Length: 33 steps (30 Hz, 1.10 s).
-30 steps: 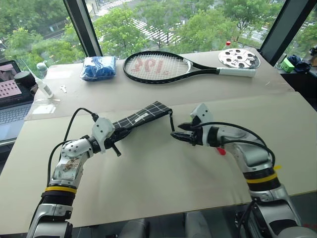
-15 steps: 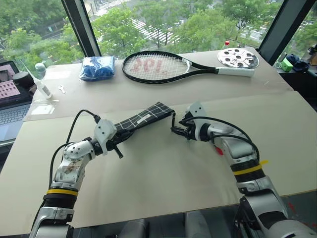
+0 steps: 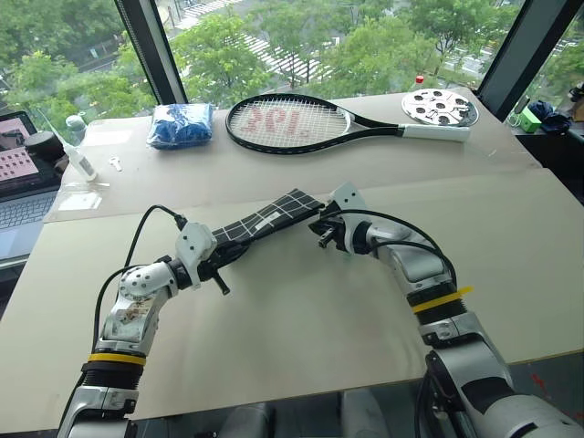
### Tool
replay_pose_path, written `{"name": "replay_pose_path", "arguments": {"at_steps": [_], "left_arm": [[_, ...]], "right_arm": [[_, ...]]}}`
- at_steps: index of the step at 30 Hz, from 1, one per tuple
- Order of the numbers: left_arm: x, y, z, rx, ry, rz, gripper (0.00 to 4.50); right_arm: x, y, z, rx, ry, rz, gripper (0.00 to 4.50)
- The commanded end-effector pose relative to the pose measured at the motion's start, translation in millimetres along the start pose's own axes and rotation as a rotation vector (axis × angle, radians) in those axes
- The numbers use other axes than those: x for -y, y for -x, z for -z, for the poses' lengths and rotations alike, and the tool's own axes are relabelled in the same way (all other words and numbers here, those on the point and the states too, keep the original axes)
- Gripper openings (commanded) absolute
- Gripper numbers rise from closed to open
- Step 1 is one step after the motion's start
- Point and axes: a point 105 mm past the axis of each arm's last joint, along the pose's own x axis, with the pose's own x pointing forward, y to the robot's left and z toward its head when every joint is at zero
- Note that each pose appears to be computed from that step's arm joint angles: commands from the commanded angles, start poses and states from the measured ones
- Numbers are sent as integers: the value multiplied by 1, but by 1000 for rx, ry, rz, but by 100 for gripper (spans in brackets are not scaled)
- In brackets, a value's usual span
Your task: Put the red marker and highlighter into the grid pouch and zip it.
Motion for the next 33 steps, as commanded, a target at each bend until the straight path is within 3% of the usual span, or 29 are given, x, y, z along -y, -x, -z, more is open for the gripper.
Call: {"name": "replay_pose_path", "arguments": {"at_steps": [1, 9, 25, 30, 33], "left_arm": [[-2, 1, -12, 42, -18, -13, 0], [0, -3, -13, 52, -8, -9, 0], [2, -5, -9, 42, -7, 7, 0], [2, -5, -9, 39, -10, 13, 0], [1, -6, -10, 41, -12, 16, 0]], "right_arm": [[-14, -3, -22, 59, 62, -39, 5], [-49, -20, -14, -7, 202, -104, 5], [-49, -22, -43, 11, 258, -142, 5], [-64, -28, -26, -70, 328, -179, 5], [-60, -39, -25, -88, 337, -110, 5]]}}
